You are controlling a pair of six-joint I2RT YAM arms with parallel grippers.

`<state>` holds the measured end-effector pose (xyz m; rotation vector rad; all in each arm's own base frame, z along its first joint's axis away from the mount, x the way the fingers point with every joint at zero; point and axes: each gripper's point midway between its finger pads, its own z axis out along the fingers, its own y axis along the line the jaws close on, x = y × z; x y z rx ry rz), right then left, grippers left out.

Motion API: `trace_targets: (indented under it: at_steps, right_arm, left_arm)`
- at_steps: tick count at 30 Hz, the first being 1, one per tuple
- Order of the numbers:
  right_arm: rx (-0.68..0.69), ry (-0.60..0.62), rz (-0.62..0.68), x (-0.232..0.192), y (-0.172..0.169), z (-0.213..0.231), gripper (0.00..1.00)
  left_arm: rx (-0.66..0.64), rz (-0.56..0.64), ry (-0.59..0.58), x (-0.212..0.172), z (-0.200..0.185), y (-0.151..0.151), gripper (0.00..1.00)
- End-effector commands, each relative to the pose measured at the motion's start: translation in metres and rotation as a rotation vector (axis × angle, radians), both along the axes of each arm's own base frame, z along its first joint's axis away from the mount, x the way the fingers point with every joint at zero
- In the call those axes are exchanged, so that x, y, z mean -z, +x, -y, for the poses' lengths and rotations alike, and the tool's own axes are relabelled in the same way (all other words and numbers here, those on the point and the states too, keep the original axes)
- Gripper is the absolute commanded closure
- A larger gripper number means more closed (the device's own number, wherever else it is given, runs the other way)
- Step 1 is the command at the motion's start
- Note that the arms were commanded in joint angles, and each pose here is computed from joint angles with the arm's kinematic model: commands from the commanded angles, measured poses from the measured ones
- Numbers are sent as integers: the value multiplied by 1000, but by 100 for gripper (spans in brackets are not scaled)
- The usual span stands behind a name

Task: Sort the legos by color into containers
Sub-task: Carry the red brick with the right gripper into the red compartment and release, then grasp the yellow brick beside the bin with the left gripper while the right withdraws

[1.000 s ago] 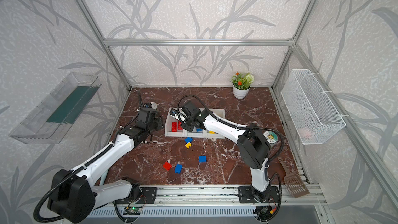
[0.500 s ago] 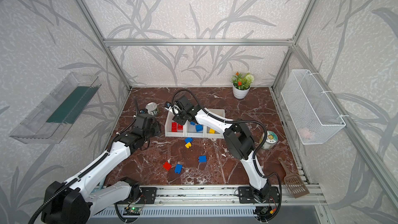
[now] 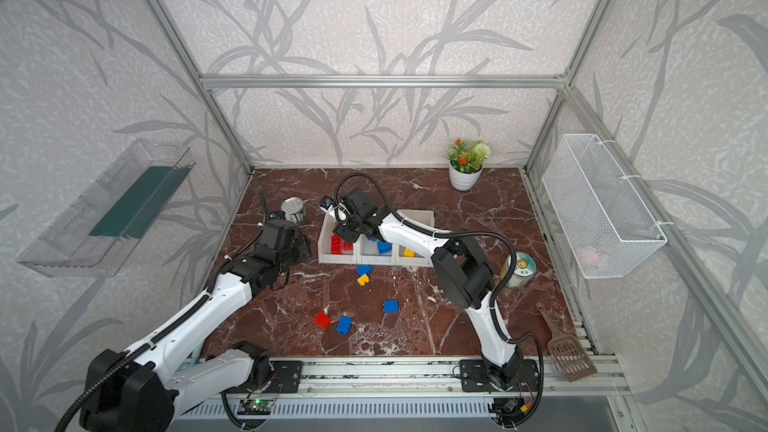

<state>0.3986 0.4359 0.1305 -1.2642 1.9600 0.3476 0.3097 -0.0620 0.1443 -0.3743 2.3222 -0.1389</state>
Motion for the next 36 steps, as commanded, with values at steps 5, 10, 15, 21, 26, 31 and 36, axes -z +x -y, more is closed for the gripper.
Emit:
trace_targets:
  at_steps: [5,10,15,21,26,31,36]
  right_arm:
    - [18,78,39,-44,-2,9,34]
    - [79,104,55,-59,-7,35,34]
    - [201,129,43,-67,-15,84,34]
    - [373,134,16,-64,-36,151,34]
    - [521,149,2,-52,-61,198,34]
    - [597,133,-1,-43,-78,229,34]
    - [634,131,1,-39,-88,245,34]
  left_arm:
    - [29,-27,-25,8,5,-4,44]
    - [109,-54,-32,14,17,-4,44]
    - [217,-61,-55,18,39,-4,44]
    - [392,-107,-30,33,77,-10,44]
    - [585,-154,49,48,116,-21,44]
    - [687,-213,60,66,143,-27,45]
    - [754,-275,69,82,162,-31,47]
